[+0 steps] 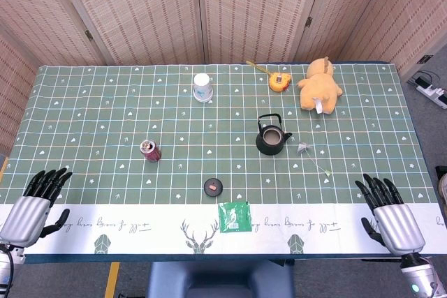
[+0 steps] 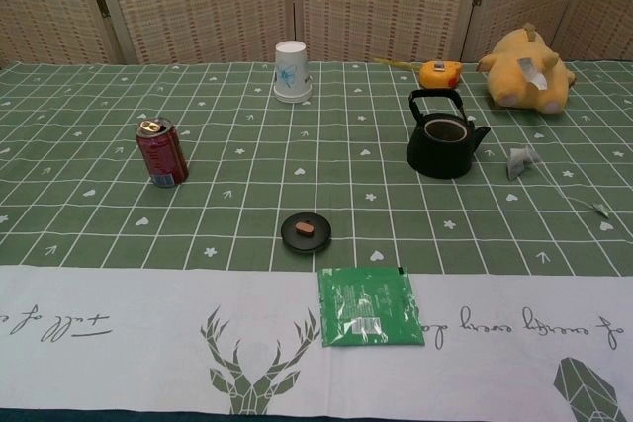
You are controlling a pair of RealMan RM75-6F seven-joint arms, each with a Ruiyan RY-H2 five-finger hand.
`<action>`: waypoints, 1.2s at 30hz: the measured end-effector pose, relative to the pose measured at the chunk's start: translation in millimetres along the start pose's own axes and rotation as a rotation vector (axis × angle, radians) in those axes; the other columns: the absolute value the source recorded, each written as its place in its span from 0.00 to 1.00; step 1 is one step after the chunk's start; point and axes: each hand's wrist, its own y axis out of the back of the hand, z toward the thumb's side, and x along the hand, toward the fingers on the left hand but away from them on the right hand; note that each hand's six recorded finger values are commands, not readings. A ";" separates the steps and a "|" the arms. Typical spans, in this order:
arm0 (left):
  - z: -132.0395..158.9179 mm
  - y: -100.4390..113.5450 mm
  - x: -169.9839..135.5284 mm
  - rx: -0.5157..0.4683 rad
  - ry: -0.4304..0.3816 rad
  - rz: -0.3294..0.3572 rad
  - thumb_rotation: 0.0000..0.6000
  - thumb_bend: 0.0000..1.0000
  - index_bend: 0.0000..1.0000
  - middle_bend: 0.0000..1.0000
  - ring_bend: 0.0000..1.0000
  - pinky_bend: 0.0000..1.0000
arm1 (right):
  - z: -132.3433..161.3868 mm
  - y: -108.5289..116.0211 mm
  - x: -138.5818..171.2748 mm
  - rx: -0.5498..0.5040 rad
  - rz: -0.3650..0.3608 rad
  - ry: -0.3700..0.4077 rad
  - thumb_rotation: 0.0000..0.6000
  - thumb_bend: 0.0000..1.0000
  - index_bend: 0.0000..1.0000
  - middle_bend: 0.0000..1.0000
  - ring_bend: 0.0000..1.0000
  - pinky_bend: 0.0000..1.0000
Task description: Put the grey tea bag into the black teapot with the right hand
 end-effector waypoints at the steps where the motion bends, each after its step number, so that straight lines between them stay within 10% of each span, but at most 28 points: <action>1: -0.2 0.0 -0.1 0.001 0.001 0.000 1.00 0.41 0.00 0.00 0.00 0.00 | 0.2 -0.1 -0.2 0.000 0.000 0.000 1.00 0.43 0.00 0.00 0.00 0.00; 19: -0.3 1.9 -1.1 -0.004 0.004 0.009 1.00 0.41 0.00 0.00 0.00 0.00 | 0.7 1.3 -6.4 -0.007 -0.017 -0.001 1.00 0.43 0.00 0.00 0.00 0.00; 27: -0.6 5.6 -2.7 -0.021 0.000 0.017 1.00 0.41 0.00 0.00 0.00 0.00 | -0.3 8.6 -37.2 -0.052 -0.058 -0.004 1.00 0.43 0.28 0.00 0.00 0.00; 36: -1.5 11.1 -5.7 -0.051 -0.010 0.025 1.00 0.41 0.00 0.00 0.00 0.00 | -18.5 -10.4 -77.6 -0.064 0.041 -0.111 1.00 0.43 0.33 0.00 0.00 0.00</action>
